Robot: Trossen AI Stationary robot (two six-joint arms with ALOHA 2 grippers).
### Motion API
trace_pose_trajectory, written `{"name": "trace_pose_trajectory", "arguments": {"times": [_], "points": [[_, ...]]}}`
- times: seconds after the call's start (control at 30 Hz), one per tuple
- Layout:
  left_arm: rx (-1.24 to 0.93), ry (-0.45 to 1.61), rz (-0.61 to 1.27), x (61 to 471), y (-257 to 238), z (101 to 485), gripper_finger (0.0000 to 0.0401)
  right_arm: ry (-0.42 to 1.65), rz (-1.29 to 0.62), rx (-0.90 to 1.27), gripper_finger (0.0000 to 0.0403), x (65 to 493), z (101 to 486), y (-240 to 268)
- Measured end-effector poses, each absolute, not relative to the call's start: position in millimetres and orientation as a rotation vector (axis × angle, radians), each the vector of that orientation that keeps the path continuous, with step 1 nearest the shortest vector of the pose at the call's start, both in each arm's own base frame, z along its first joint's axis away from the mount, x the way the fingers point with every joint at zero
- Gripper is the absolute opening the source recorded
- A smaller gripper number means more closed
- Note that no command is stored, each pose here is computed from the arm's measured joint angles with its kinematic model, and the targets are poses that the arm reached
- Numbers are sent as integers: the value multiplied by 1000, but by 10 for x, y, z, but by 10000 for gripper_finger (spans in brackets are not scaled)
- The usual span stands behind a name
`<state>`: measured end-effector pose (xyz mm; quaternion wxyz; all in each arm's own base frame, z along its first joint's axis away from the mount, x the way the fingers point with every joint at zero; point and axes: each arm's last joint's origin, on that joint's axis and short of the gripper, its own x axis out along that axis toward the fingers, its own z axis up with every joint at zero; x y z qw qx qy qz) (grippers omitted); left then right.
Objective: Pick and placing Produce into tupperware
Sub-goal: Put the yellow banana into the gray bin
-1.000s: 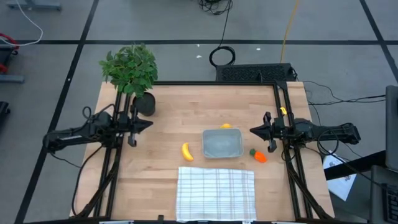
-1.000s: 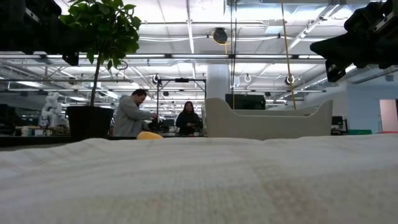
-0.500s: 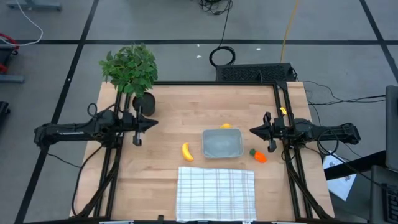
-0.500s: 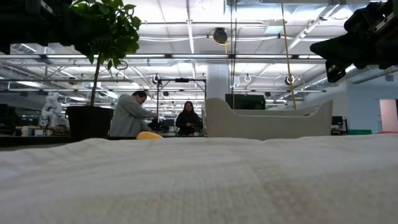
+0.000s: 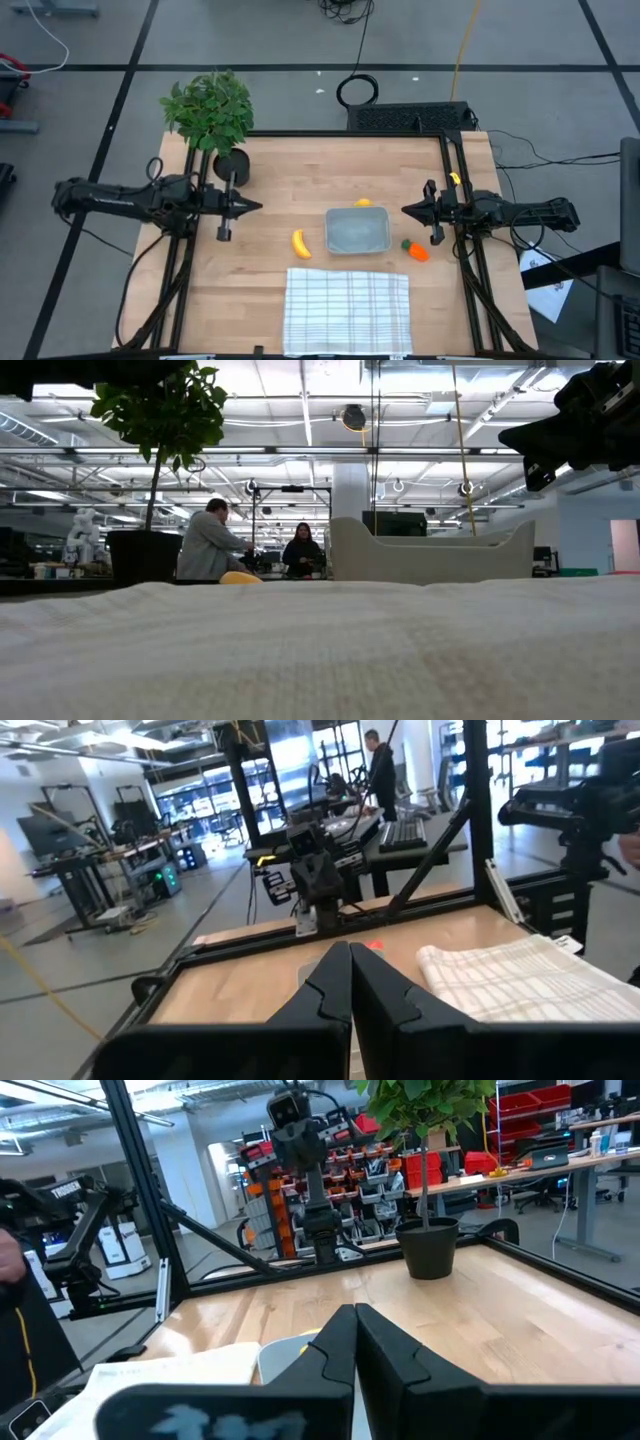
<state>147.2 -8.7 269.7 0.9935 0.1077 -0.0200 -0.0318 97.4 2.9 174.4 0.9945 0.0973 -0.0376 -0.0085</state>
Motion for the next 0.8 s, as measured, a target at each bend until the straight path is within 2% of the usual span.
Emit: {"name": "trace_pose_trajectory", "arguments": {"times": [0.8], "points": [[208,176,-62,2010,-155,3190,1,-76,-17,202,0,974,1744,29]]}}
